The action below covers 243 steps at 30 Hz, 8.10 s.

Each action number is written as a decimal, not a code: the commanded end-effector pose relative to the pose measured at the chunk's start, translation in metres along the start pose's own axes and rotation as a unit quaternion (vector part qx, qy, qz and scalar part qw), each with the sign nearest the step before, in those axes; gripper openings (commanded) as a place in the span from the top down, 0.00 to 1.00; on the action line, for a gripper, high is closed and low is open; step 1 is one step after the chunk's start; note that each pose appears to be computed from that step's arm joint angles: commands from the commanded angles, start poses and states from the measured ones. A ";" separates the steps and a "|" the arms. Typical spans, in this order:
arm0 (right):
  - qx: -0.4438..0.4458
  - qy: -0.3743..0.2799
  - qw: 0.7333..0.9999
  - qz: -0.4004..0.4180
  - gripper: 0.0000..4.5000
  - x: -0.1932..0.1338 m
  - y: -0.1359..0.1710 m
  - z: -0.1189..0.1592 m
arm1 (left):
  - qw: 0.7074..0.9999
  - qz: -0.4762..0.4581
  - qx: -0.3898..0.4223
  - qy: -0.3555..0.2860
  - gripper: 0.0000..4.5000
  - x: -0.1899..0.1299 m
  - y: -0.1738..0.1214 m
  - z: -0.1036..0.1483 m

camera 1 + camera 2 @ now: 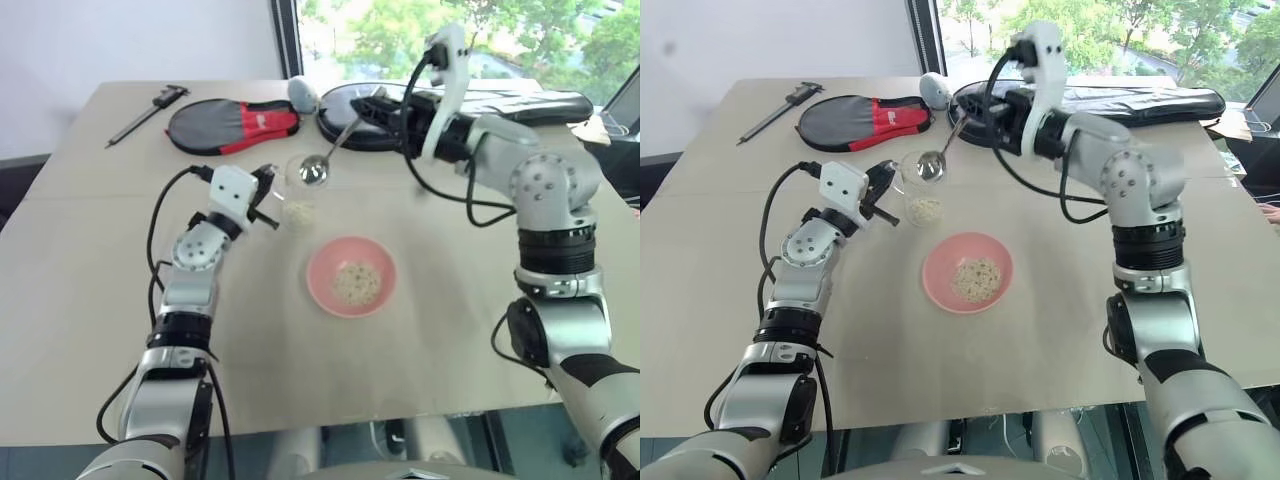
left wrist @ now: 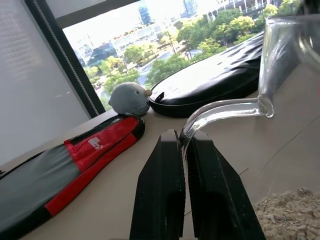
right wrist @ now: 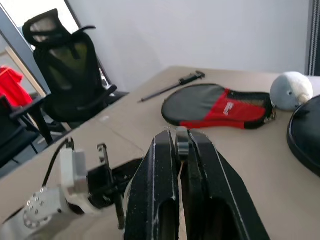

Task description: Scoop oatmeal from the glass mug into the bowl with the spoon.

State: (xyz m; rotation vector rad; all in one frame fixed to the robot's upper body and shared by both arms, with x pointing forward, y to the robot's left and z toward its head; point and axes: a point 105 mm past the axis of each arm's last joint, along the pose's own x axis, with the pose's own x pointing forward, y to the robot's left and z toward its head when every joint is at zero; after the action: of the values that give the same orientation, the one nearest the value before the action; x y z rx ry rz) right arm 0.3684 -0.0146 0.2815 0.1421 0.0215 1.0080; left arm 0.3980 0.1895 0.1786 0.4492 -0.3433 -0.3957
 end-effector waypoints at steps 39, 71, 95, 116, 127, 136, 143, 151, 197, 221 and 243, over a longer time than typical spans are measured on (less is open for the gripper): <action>0.193 0.001 0.977 -0.087 1.00 -0.019 -0.035 0.004 | 0.998 -0.013 -0.017 -0.059 0.99 0.013 -0.012 0.024; 0.465 -0.064 0.869 -0.157 1.00 -0.055 -0.064 -0.006 | 0.991 0.010 -0.087 -0.102 0.99 0.001 -0.027 0.012; 0.468 -0.090 0.874 -0.094 1.00 -0.095 -0.041 0.014 | 0.993 0.033 -0.090 -0.074 0.99 -0.009 -0.006 -0.006; 0.331 0.007 0.941 -0.071 1.00 -0.116 -0.004 -0.032 | 0.993 0.022 -0.088 -0.077 0.99 -0.005 -0.010 -0.002; 0.143 0.079 0.985 -0.062 1.00 -0.113 0.018 -0.028 | 0.991 0.013 -0.102 -0.080 0.99 -0.002 -0.017 -0.001; 0.001 0.073 0.997 -0.024 1.00 -0.098 0.033 -0.018 | 0.989 0.012 -0.129 -0.073 0.99 -0.001 -0.021 -0.004; -0.114 0.070 0.989 0.055 1.00 -0.095 0.052 -0.021 | 0.987 0.005 -0.147 -0.066 0.99 -0.001 -0.026 -0.007; -0.191 0.049 0.971 0.137 1.00 -0.099 0.070 -0.018 | 0.987 0.001 -0.147 -0.063 0.99 -0.002 -0.025 -0.009; 0.192 -0.067 0.977 -0.072 0.48 -0.029 -0.015 0.026 | 0.987 0.001 -0.143 -0.068 1.00 -0.012 -0.029 -0.009; 0.187 -0.085 0.976 -0.075 0.47 -0.031 -0.017 0.027 | 0.986 0.001 -0.144 -0.081 0.19 -0.019 -0.025 -0.003; -0.039 -0.022 0.988 -0.146 0.47 -0.134 -0.045 -0.064 | 0.989 -0.031 -0.145 0.025 0.11 -0.111 -0.036 -0.008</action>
State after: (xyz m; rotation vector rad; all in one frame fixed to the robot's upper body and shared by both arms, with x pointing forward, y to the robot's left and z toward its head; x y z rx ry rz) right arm 0.3392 -0.1475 0.1947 0.1668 0.0355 0.6679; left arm 0.3001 0.2127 0.1153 0.1685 -0.1803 -0.4724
